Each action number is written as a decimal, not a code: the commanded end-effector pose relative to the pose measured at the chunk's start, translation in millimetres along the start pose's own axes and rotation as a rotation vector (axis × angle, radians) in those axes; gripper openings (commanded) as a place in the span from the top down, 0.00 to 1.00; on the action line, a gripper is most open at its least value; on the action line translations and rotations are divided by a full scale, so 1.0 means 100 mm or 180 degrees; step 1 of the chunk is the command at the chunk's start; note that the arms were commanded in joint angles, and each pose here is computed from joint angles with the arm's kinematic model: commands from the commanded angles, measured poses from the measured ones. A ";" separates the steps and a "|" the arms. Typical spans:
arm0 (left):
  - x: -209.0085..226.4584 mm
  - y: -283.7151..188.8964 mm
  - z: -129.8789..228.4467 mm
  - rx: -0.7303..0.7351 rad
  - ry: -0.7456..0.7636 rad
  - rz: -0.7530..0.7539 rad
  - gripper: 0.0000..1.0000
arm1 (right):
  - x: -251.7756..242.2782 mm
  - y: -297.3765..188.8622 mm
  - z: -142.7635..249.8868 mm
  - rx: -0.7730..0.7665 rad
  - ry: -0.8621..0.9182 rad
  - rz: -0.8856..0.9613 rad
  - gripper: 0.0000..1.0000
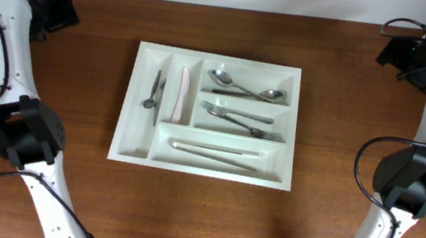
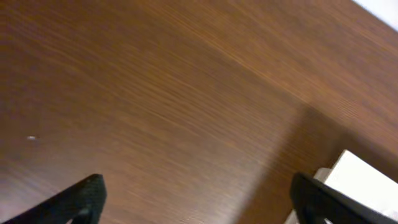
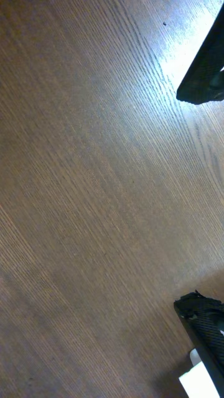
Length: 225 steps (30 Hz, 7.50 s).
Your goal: Pack container
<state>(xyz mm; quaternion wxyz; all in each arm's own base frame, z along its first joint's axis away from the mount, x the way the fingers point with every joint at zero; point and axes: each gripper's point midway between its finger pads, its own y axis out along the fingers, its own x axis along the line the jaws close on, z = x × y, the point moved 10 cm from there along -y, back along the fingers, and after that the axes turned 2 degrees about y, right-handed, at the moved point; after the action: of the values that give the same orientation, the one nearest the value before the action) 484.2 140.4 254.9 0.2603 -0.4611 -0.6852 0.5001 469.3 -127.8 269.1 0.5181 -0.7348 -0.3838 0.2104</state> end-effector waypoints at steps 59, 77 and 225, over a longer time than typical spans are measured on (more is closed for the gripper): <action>0.21 -1.52 2.98 -0.3173 0.1324 0.0654 0.01 | 0.02 -0.13 0.00 -0.0077 0.0008 -0.0033 0.01; 0.31 -0.79 3.58 -0.3448 0.1419 0.0847 0.01 | 0.02 -0.13 0.00 -0.0077 0.0007 -0.0033 0.01; 0.40 -0.55 3.70 -0.3390 0.1356 0.0734 0.01 | -1.00 -0.50 3.58 -0.2600 -0.1134 -0.2326 0.01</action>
<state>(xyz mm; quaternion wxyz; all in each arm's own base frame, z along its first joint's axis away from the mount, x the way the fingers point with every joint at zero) 144.0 6.9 168.4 0.0632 -0.6920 -0.7190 0.0137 137.4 17.2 174.5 0.1627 -0.6499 -0.7418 -0.0296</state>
